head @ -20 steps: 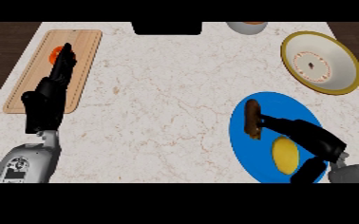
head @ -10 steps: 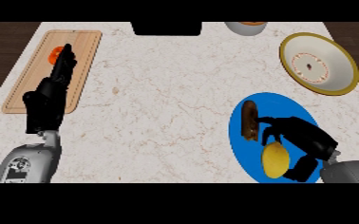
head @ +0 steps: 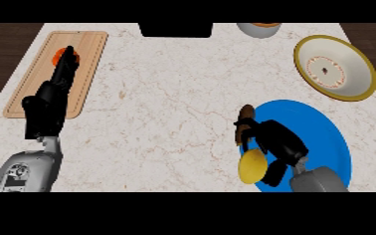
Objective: Pick the lemon from the plate and place it in the bowl
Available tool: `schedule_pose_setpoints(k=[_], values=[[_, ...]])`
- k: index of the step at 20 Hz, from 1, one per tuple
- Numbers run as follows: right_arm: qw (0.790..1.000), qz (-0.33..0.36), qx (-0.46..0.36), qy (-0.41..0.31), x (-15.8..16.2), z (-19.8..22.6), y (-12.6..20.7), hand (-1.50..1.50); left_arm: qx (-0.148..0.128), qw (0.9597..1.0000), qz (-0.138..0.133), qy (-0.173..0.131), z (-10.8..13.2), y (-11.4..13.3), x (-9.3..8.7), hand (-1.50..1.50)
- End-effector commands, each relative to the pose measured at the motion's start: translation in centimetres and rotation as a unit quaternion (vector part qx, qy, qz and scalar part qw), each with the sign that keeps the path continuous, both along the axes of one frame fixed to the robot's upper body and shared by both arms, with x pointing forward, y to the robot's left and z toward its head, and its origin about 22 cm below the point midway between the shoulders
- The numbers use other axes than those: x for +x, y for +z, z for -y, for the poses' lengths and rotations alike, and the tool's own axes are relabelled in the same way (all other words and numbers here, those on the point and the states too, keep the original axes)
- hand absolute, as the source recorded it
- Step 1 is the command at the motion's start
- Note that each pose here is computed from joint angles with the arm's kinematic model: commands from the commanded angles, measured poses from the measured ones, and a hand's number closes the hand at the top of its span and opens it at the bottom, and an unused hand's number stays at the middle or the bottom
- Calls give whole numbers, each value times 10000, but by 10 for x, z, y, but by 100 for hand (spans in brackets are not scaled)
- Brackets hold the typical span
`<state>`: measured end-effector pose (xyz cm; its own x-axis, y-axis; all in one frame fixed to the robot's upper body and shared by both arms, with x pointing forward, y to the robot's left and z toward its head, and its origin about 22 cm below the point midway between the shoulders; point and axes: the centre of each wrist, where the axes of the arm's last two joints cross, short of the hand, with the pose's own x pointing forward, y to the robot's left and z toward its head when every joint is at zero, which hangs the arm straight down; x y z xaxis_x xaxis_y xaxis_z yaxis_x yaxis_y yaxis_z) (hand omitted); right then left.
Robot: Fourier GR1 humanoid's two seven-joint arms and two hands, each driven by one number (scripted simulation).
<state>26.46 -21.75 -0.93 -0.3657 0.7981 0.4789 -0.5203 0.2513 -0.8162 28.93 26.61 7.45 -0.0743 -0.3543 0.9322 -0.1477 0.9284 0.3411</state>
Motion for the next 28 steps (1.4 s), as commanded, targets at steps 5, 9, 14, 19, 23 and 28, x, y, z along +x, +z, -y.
schedule_pose_setpoints(k=[5,9,14,19,23,28], values=[[9947,190,234,-978,-24,-123,25,150,-41,10000,-40,-7,-1,-2,-9,0],[9725,839,1493,-1577,-28,-109,56,150,-41,10000,-43,64,-2,-1,-3,0],[9399,1524,1948,-2353,-38,-97,110,150,-75,9999,-42,104,7,-4,-10,0],[9156,1979,1484,-3170,-20,-66,126,150,-59,9999,20,114,3,-5,-13,0],[8920,2171,1839,-3513,2,-39,123,150,-61,10000,-23,64,1,-1,-13,0],[8619,2263,2290,-3919,39,10,132,150,-100,9999,-23,57,-1,8,-5,0]])
